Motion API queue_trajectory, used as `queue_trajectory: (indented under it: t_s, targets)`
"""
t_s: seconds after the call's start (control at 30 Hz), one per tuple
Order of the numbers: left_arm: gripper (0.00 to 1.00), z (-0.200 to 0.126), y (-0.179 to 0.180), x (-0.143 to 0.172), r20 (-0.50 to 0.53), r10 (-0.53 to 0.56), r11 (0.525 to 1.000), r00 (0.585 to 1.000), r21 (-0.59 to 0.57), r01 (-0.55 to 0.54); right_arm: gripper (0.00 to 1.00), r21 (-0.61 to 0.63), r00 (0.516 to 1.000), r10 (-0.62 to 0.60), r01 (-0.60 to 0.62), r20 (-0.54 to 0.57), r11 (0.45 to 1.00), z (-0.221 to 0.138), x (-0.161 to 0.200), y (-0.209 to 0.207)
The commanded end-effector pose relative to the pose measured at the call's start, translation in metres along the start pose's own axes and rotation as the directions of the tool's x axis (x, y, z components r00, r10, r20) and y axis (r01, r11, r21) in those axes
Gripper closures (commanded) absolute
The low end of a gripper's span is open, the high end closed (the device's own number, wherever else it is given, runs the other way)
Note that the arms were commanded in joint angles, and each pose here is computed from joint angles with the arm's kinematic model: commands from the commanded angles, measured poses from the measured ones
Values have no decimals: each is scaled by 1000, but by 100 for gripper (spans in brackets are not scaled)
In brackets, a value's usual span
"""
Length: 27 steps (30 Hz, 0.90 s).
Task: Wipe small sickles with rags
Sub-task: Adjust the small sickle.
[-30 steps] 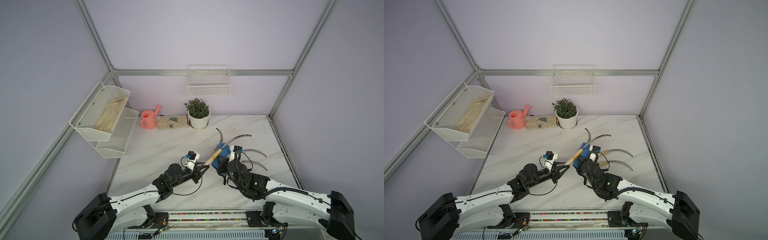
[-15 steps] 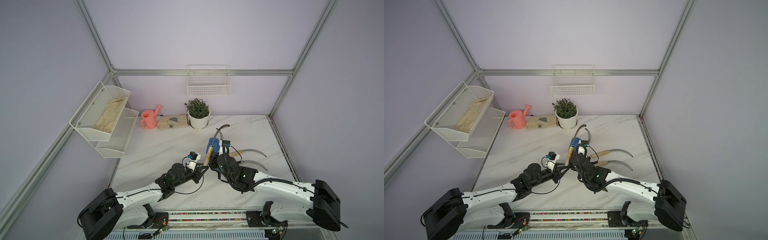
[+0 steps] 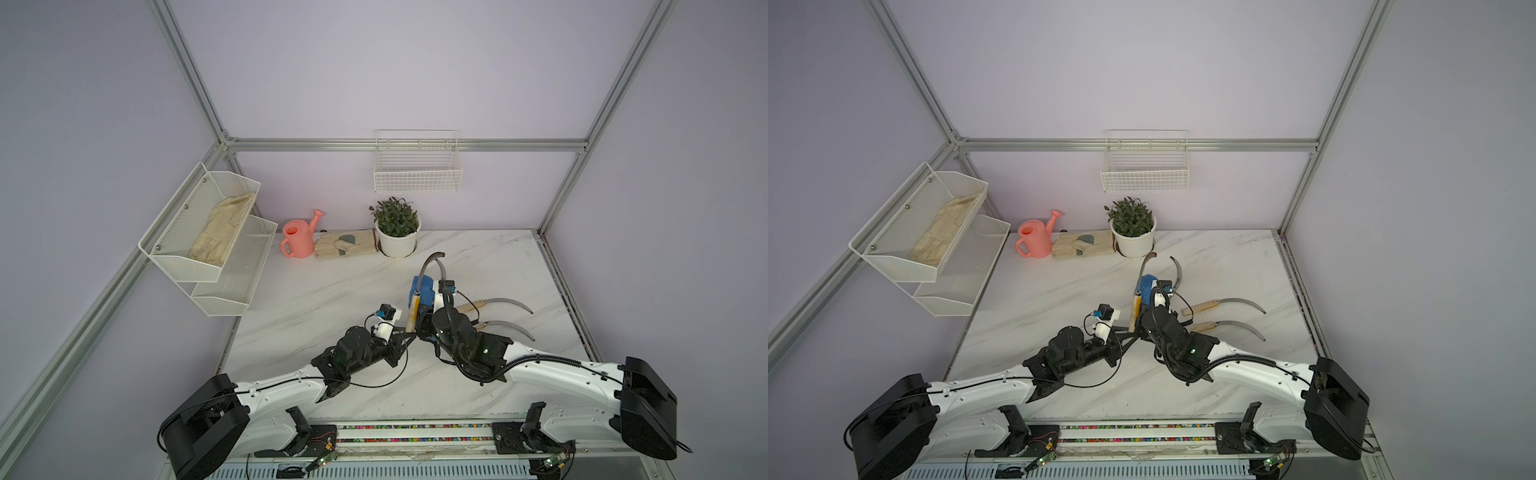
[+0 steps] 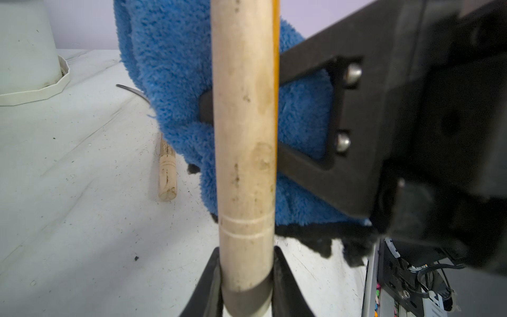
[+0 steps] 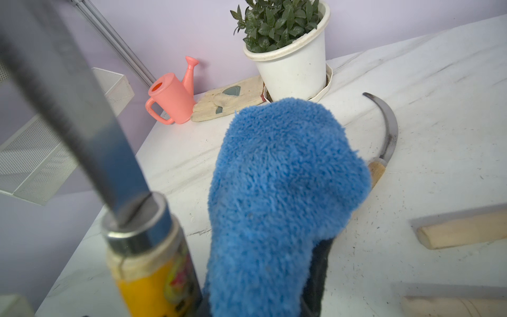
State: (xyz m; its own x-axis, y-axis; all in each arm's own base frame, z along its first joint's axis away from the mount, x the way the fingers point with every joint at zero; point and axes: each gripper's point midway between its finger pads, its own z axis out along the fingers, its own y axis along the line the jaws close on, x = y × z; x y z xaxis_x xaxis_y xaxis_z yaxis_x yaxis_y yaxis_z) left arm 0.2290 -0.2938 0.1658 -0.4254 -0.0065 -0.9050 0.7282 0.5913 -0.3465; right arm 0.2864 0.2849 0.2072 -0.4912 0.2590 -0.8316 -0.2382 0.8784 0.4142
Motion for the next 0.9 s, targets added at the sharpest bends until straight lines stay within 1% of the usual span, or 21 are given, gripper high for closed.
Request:
queue_trajectory:
  t_s: [0.0,0.07,0.13,0.27,0.47,0.57,0.6,0.73,0.8,0.87]
  targets:
    - [100,-1,-23,-3,14,60,992,998,106,-62,100,-165,999,36,-34,9,986,-2,-9,40]
    - [100,-3,-21,-5,25,63,994,998,93,-65,100,-162,999,34,-33,7,986,-1,-8,40]
    - [100,-7,-12,-8,45,42,998,998,41,-44,100,-149,999,42,-42,-1,988,-2,-6,36]
    - [100,-22,3,-21,121,50,998,991,-49,-44,100,-83,997,80,-80,3,993,-6,-3,11]
    - [100,-49,9,-42,239,65,995,969,-89,-45,100,-12,986,165,-165,-27,986,-5,11,-37]
    - [100,-58,9,-49,282,70,995,957,-87,-47,100,-3,985,167,-167,-52,986,-5,23,-44]
    - [100,-59,9,-51,292,77,995,953,-89,-53,100,-19,986,158,-159,-62,987,-4,26,-42]
    - [100,-62,9,-54,333,112,992,936,-89,-87,100,-177,979,135,-161,-154,971,1,52,-9]
    - [100,-58,7,-53,337,133,990,932,-80,-112,100,-221,980,106,-142,-169,965,1,61,9]
    - [100,-53,5,-51,335,141,990,932,-66,-126,100,-300,978,86,-142,-191,943,2,68,31]
